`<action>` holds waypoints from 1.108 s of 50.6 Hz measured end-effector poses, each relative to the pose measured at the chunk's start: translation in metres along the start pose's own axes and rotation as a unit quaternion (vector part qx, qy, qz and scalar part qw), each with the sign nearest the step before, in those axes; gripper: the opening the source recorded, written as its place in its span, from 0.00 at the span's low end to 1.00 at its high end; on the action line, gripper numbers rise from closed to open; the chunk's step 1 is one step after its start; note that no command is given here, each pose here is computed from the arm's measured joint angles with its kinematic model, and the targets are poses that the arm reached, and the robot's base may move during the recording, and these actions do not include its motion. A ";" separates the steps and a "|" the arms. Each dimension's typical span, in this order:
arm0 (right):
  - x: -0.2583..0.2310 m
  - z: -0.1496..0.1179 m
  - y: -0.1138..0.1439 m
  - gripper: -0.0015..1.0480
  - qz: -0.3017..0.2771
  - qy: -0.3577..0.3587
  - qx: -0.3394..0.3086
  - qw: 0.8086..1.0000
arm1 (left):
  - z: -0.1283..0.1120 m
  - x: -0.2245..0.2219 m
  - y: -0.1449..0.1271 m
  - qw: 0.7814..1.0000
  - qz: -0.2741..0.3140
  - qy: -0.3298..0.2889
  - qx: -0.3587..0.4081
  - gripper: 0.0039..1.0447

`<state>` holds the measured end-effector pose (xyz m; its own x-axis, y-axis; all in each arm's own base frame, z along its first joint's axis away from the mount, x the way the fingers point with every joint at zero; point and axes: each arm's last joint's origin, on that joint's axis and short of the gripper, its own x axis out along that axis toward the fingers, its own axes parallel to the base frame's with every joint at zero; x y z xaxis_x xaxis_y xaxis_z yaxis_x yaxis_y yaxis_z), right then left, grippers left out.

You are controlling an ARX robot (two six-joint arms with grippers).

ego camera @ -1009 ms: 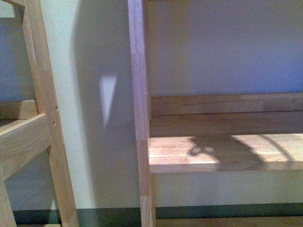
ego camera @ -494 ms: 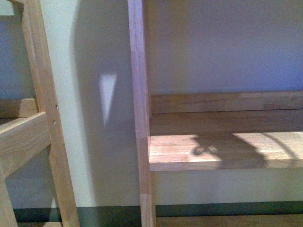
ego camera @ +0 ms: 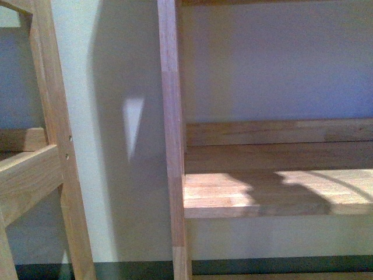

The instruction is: Put away toys

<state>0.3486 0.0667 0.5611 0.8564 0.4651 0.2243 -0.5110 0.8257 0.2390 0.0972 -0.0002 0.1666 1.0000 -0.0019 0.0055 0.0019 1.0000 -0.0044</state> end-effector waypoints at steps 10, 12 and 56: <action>-0.044 0.019 0.030 1.00 0.006 -0.039 -0.030 0.999 | 0.000 0.000 0.000 1.000 0.000 0.000 0.000 0.95; -0.055 0.020 0.035 1.00 -0.004 -0.044 -0.037 0.998 | 0.000 0.000 0.000 1.000 0.000 0.000 0.000 0.95; -0.273 -0.116 0.053 1.00 -0.137 -0.104 -0.115 0.978 | 0.000 0.000 0.000 1.000 0.000 0.000 0.000 0.95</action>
<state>0.0962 0.0203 0.4027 0.9128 0.1612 0.3753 -0.2138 0.9714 0.1028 0.0972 -0.0002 0.1666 1.0000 -0.0019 0.0055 0.0019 1.0000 -0.0044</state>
